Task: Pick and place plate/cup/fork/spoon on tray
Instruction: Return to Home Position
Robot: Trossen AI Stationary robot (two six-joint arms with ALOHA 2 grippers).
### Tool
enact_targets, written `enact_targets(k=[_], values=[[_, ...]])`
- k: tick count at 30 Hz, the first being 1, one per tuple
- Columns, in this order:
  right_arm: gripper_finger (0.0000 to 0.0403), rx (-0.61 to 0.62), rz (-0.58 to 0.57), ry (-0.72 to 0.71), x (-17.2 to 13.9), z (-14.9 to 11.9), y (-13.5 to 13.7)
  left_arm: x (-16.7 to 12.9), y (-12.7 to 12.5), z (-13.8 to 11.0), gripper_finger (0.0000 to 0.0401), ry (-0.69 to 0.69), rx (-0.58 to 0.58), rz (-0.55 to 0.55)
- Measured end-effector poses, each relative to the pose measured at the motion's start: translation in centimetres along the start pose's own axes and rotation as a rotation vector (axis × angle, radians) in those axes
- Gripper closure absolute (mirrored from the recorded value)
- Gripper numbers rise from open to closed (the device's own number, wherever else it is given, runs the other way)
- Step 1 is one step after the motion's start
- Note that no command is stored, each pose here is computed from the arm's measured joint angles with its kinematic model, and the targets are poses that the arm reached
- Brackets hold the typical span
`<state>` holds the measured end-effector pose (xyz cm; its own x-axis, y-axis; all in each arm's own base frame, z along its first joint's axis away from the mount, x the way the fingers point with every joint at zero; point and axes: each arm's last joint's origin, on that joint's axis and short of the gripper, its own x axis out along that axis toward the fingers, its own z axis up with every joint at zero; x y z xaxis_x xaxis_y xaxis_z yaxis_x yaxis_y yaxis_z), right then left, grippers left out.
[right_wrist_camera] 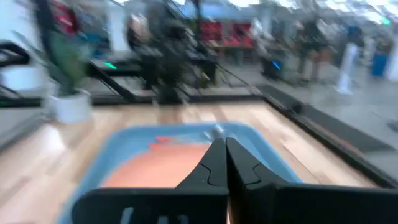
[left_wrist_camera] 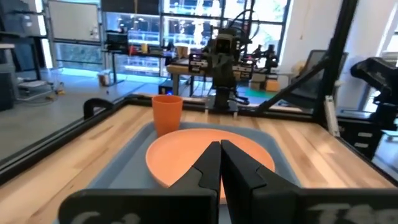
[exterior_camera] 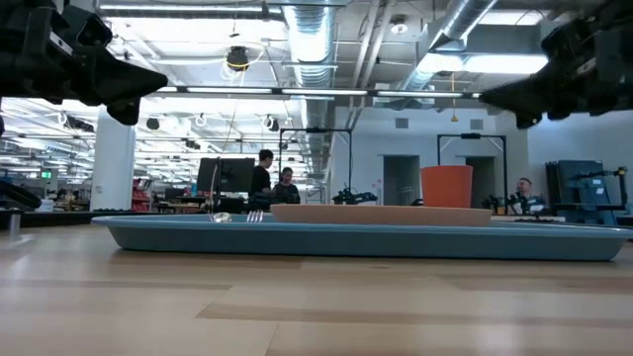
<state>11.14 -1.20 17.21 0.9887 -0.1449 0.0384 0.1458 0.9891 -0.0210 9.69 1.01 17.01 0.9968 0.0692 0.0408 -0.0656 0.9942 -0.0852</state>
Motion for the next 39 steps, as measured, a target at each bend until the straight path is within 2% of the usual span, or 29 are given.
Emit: enact_targets(k=[3,8,18,23,39], values=[[0.0399,0.028,-0.061,0.037,-0.1,-0.4,-0.2,0.0,0.1,0.0,0.0401,0.003,-0.004,0.02],[0.0392,0.034,-0.061,0.065,-0.2,-0.6,-0.2,0.0,0.1,-0.1,0.0401,0.004,-0.023,0.04],[0.0365,0.04,-0.062,0.114,-0.2,-1.1,-0.2,0.0,0.2,-0.2,0.0401,0.007,0.025,0.062],[0.0364,0.038,-0.062,0.142,-0.3,-1.4,-0.2,0.0,0.2,-0.2,0.0401,0.005,-0.03,0.062],[0.0363,0.035,-0.062,0.187,-0.3,-1.9,-0.2,0.0,0.2,-0.2,0.0401,0.006,-0.029,0.061]])
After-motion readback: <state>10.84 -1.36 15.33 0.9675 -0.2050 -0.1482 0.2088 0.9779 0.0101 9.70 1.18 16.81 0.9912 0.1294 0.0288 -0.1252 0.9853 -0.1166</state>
